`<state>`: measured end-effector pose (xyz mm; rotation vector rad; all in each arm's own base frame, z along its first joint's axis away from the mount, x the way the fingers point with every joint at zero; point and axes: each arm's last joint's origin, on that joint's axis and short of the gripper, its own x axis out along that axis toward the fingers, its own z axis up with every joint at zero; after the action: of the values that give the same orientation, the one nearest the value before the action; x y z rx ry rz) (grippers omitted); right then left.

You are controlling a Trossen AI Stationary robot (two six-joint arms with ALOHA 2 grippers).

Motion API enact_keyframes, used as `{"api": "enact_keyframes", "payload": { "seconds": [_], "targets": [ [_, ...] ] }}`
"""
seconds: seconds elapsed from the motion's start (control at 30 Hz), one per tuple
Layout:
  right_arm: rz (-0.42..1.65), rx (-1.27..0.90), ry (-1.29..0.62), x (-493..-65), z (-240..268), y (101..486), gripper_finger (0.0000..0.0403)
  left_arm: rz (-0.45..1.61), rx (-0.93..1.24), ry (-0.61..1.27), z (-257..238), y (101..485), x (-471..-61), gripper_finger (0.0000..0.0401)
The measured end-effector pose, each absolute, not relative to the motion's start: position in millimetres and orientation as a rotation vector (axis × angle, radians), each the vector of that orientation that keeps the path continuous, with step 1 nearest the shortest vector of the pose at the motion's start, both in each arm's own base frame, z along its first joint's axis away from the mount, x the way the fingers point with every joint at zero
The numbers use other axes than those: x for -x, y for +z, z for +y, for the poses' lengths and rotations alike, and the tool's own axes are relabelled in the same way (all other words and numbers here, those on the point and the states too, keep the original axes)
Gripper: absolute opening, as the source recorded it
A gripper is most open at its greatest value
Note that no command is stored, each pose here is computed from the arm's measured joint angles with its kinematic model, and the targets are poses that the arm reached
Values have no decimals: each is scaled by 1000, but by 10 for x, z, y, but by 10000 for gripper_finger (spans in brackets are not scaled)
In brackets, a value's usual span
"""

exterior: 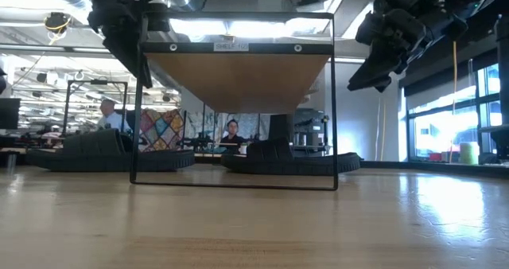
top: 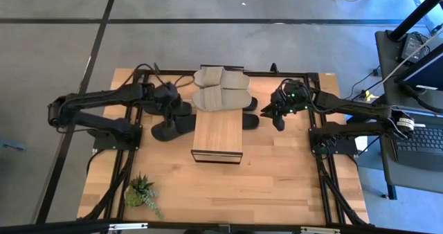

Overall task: Pick and place slides into the shelf
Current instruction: Put the bottom left black slide under the shelf

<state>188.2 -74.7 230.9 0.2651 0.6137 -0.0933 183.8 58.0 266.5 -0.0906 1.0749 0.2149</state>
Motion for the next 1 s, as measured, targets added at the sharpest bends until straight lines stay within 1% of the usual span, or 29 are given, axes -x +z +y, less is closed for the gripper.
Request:
{"api": "enact_keyframes", "payload": {
  "seconds": [0.2, 0.47, 0.6, 0.8, 1.0],
  "targets": [
    [598, -256, -93, -1906, -758, 2313, 97, 1128, 110, 219, 330, 2641, -1849, 192],
    [600, -253, -92, -2025, -812, 2227, 97, 1221, 133, 357, 6, 2598, -1752, 192],
    [618, -260, -91, -2095, -843, 2148, 97, 1215, 103, 387, -137, 2559, -1724, 192],
    [649, -279, -94, -2141, -864, 2067, 97, 1180, 64, 374, -333, 2339, -1696, 192],
    [652, -286, -94, -2144, -864, 2060, 97, 1150, 108, 353, -468, 2037, -1646, 192]
  ]
}}
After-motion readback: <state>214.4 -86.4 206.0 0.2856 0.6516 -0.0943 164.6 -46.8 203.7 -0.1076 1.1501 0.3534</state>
